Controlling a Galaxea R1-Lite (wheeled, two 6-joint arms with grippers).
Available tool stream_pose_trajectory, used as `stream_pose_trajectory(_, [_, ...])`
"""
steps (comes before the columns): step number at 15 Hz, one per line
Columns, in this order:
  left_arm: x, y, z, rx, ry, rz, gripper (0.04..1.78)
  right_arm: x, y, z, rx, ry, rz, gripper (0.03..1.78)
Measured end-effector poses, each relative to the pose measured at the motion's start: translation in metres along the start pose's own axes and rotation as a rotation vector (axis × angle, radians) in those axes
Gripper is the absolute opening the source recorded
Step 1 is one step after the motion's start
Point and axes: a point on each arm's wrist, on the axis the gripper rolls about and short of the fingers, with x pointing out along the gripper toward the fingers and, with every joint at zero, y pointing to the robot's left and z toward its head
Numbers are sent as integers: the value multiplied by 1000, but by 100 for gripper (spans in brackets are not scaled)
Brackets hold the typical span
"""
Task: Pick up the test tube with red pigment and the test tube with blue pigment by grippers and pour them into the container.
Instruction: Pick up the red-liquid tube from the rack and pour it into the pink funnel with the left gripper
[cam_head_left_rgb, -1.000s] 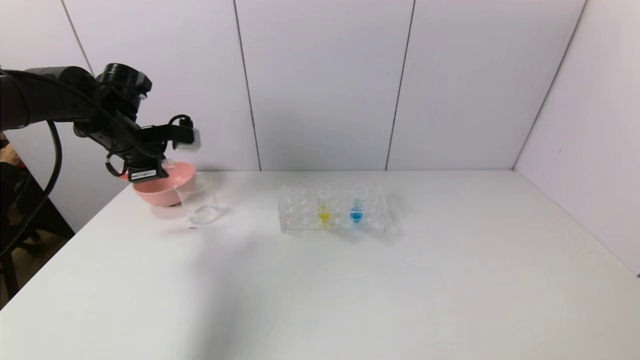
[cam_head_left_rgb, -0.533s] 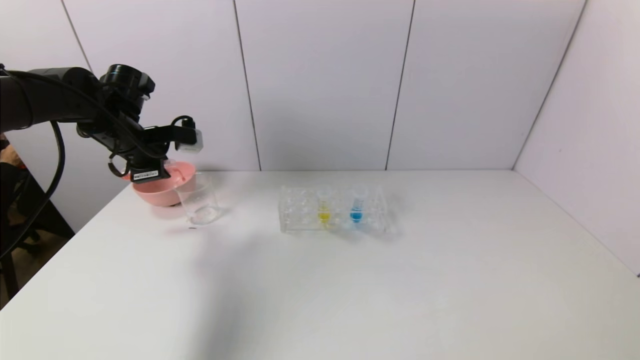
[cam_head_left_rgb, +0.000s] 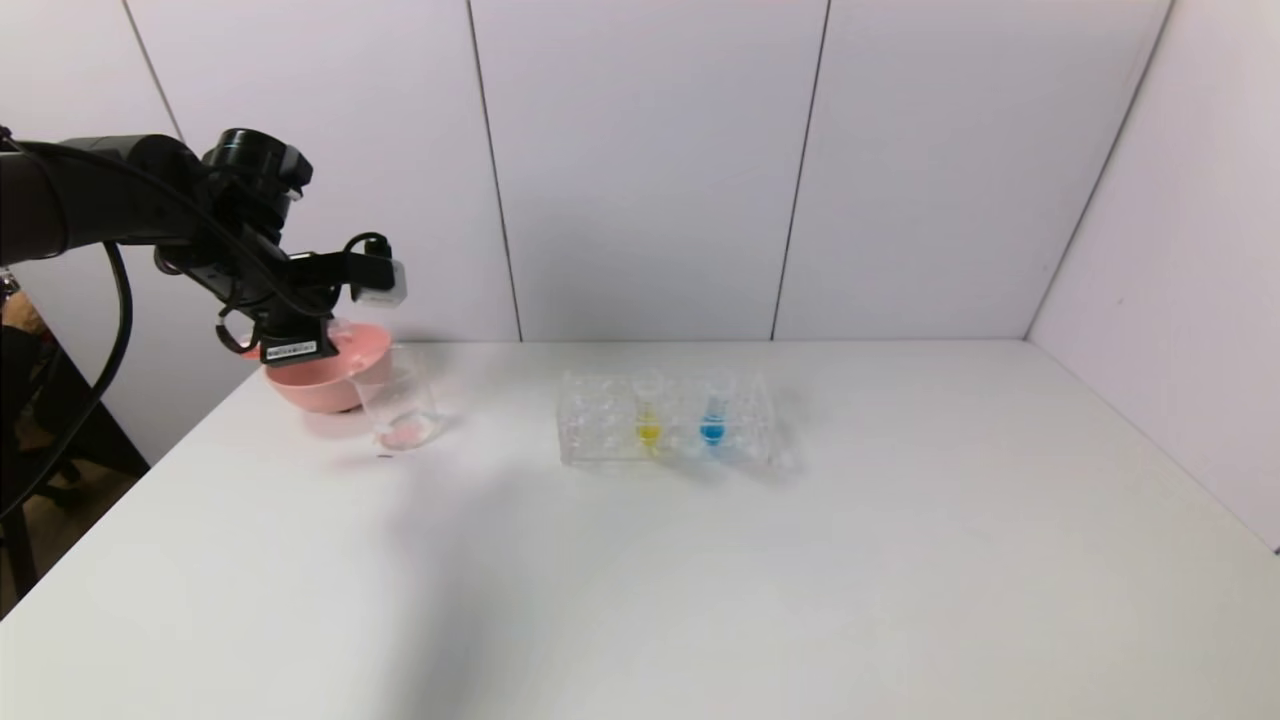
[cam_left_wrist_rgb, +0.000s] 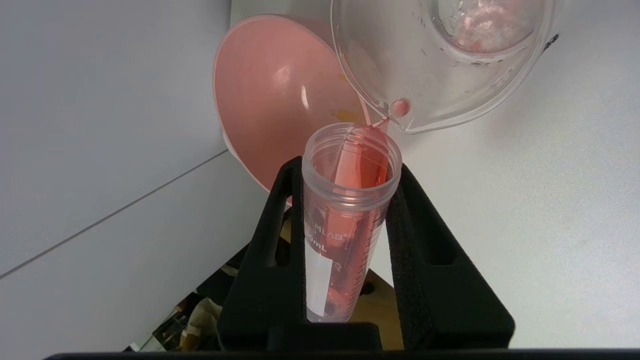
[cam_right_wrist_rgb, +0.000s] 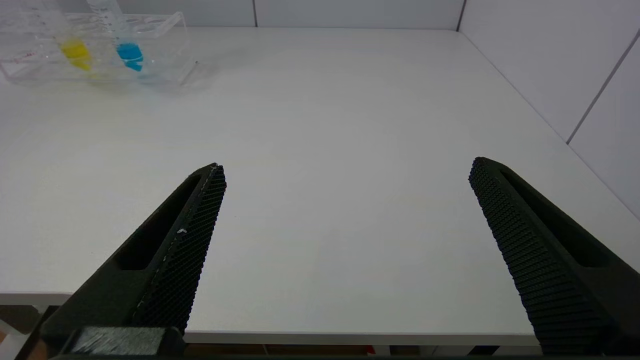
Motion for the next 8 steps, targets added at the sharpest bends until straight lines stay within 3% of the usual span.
stream_pose_trajectory(8, [0, -1, 10, 23, 32, 31, 50, 0, 0, 0, 0, 0, 0, 177])
